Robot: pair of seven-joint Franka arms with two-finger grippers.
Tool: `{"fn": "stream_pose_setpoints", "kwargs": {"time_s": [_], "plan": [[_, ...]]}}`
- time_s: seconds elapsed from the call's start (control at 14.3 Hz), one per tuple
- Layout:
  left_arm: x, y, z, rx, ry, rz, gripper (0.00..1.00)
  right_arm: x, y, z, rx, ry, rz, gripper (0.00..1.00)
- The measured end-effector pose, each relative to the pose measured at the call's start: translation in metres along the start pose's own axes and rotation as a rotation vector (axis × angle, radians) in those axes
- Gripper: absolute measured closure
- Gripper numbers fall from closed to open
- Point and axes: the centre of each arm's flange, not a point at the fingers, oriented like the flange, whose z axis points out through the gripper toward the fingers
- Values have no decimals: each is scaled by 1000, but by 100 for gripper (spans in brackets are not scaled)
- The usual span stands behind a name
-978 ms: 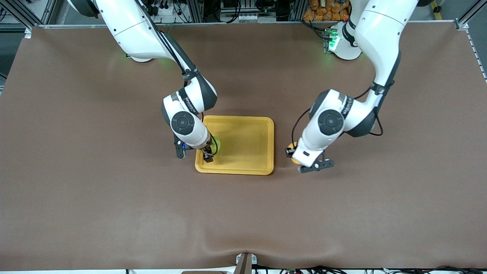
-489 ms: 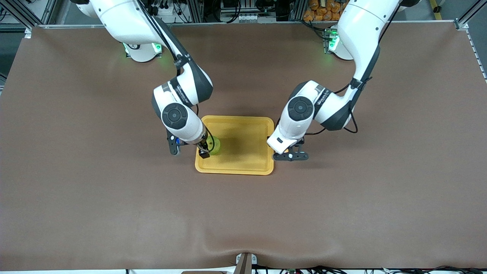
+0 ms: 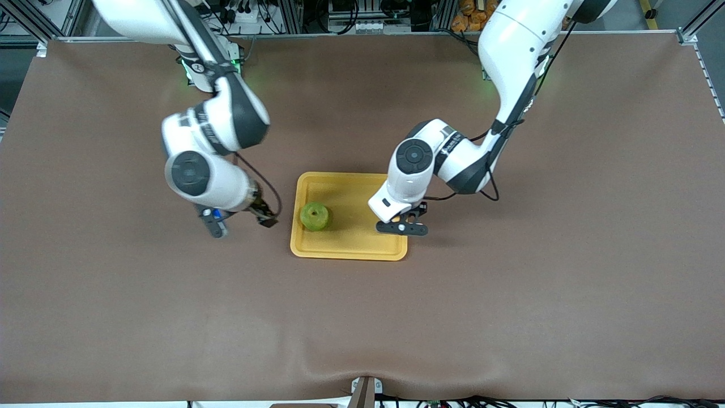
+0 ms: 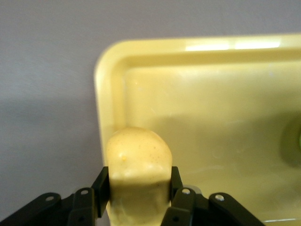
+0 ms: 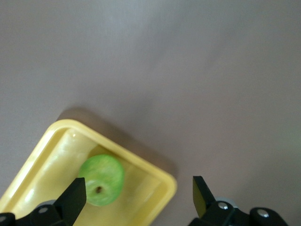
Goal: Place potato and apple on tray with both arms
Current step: 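Open the right gripper over the tray while the left gripper lifts the potato, then withdraw the right gripper while the left gripper lowers the potato onto the tray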
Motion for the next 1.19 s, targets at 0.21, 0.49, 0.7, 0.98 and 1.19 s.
{"fn": "stream_pose_setpoints", "kwargs": {"time_s": [0.21, 0.49, 0.7, 0.98, 1.19], "plan": [[-10, 15, 17, 10, -17, 28, 47, 47, 38, -34, 5, -24, -153, 0], [-15, 22, 32, 22, -19, 52, 47, 95, 87, -79, 46, -30, -391, 0], [-9, 19, 33, 23, -12, 43, 47, 115, 119, -114, 89, -4, -572, 0], [-5, 14, 33, 24, -7, 36, 47, 139, 158, -154, 134, 52, -770, 0], [-3, 13, 33, 22, 0, 30, 39, 147, 184, -189, 108, 66, -843, 0]]}}
